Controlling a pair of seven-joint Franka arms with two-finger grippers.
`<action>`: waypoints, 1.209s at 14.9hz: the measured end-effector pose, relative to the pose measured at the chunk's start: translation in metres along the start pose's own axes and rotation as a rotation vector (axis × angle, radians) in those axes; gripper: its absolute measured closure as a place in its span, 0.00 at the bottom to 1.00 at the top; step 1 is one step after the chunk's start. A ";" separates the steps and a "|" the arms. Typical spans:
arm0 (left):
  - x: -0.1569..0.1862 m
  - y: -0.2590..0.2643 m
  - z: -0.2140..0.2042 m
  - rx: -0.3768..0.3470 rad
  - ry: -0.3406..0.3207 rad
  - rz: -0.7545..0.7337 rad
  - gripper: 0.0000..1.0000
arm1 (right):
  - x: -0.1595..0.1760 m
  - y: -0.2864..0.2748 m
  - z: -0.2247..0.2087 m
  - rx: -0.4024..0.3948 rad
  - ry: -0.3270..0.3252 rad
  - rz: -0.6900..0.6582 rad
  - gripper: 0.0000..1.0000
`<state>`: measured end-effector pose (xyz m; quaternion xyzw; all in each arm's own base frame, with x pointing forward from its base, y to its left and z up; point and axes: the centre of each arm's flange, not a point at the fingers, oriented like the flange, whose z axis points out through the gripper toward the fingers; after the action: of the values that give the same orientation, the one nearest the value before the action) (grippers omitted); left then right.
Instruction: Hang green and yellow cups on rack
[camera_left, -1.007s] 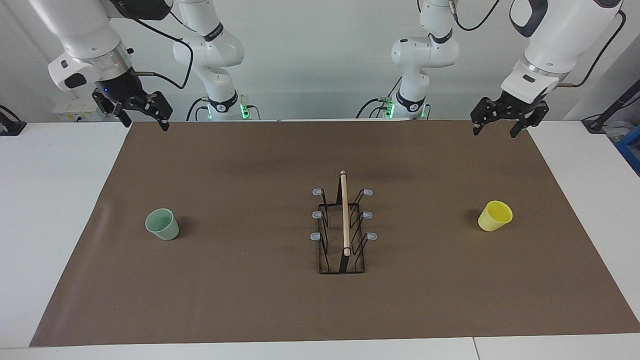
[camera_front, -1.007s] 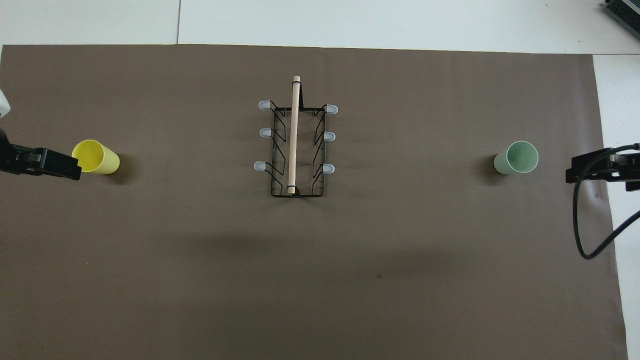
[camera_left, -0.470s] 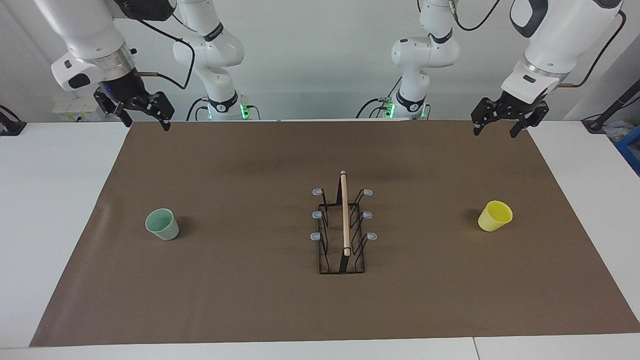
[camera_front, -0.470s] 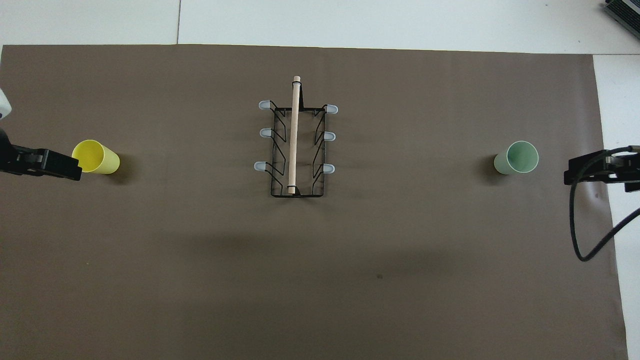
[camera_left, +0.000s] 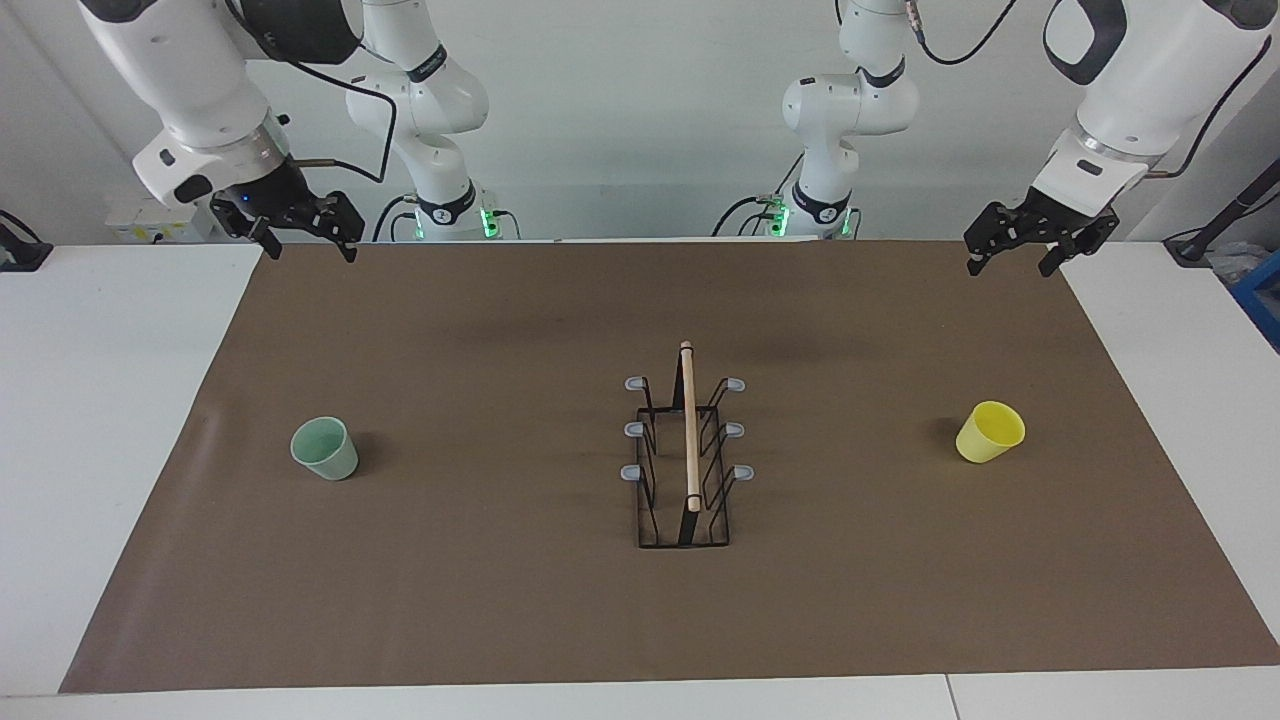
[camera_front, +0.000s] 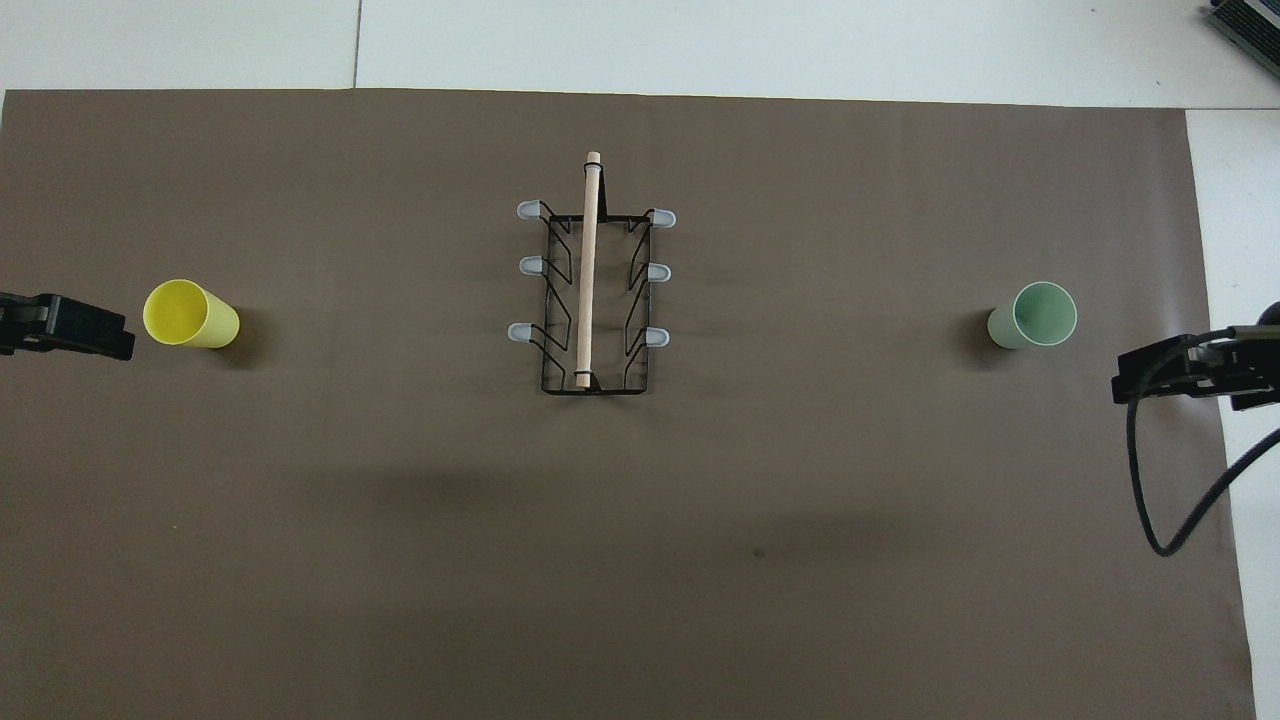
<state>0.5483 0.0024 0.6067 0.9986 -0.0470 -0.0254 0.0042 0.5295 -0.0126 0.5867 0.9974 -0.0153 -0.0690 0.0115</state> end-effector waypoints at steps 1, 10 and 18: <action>0.005 -0.005 0.006 0.001 -0.001 -0.015 0.00 | 0.013 -0.002 0.016 -0.002 -0.002 -0.029 0.00; 0.062 -0.068 0.077 0.008 -0.021 -0.165 0.00 | 0.145 -0.057 0.145 -0.316 0.009 -0.604 0.00; 0.102 -0.159 0.158 -0.136 -0.003 -0.590 0.00 | 0.144 -0.113 0.233 -0.719 -0.242 -1.305 0.00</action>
<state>0.6565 0.1497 0.4425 0.9665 0.2468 -0.0300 0.0635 0.6434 0.0911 0.3333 0.7242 0.6009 -0.1717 0.2915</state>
